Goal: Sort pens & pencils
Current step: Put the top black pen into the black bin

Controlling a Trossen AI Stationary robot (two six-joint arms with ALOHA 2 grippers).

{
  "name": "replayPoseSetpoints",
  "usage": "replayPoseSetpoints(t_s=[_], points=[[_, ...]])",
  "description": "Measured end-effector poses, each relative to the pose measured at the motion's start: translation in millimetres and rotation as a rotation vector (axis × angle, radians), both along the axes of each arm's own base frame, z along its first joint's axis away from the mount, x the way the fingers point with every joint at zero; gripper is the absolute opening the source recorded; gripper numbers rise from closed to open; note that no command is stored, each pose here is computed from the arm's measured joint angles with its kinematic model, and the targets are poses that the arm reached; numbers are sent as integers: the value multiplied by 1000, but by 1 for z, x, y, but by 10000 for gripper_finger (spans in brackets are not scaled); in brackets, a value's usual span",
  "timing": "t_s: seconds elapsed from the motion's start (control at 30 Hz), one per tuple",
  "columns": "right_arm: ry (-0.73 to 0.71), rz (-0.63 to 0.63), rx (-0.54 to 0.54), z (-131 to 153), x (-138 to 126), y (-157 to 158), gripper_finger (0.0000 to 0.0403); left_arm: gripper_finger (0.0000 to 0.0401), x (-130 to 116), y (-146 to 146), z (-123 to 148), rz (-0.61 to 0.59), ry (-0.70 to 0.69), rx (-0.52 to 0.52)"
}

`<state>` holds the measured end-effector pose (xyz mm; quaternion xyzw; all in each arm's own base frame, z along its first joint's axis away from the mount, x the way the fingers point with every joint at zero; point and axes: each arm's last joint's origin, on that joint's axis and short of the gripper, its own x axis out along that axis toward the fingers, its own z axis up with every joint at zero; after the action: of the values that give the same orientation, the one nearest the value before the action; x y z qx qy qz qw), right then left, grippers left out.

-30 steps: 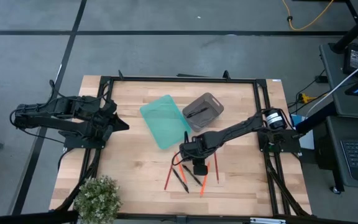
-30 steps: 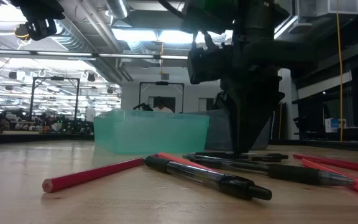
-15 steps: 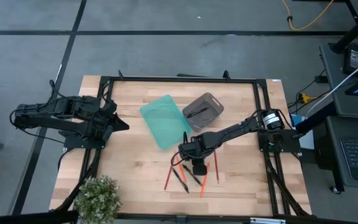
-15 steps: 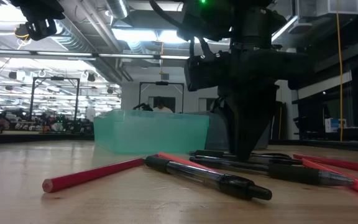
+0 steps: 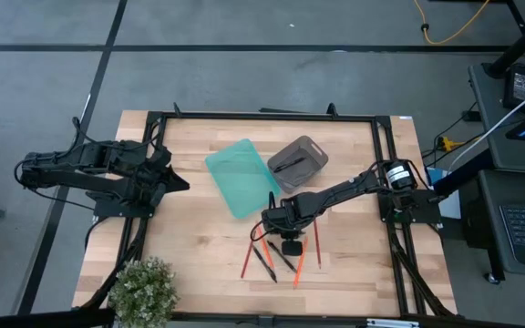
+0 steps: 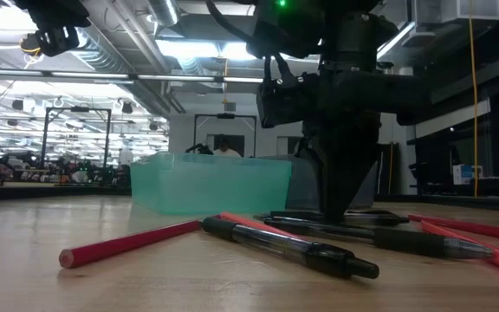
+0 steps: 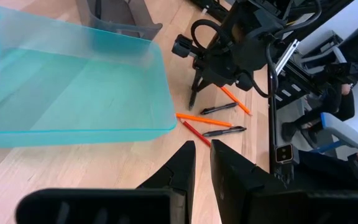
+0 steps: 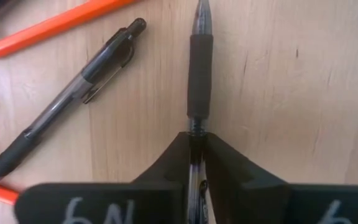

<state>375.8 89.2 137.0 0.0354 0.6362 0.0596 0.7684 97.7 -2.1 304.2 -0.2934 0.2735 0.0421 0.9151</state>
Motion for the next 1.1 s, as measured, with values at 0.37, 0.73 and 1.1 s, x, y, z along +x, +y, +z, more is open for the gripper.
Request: replayPoseSetpoints(t_s=[0.37, 0.73, 1.1], points=[[3, -10, -15, 0, -1, 5, 26, 43, 0, 0, 0, 0, 0, 0], [16, -13, -20, 0, -5, 14, 26, 43, 0, 0, 0, 0, 0, 0], [95, 12, -75, 20, -7, 25, 25, 43, 0, 0, 0, 0, 0, 0]])
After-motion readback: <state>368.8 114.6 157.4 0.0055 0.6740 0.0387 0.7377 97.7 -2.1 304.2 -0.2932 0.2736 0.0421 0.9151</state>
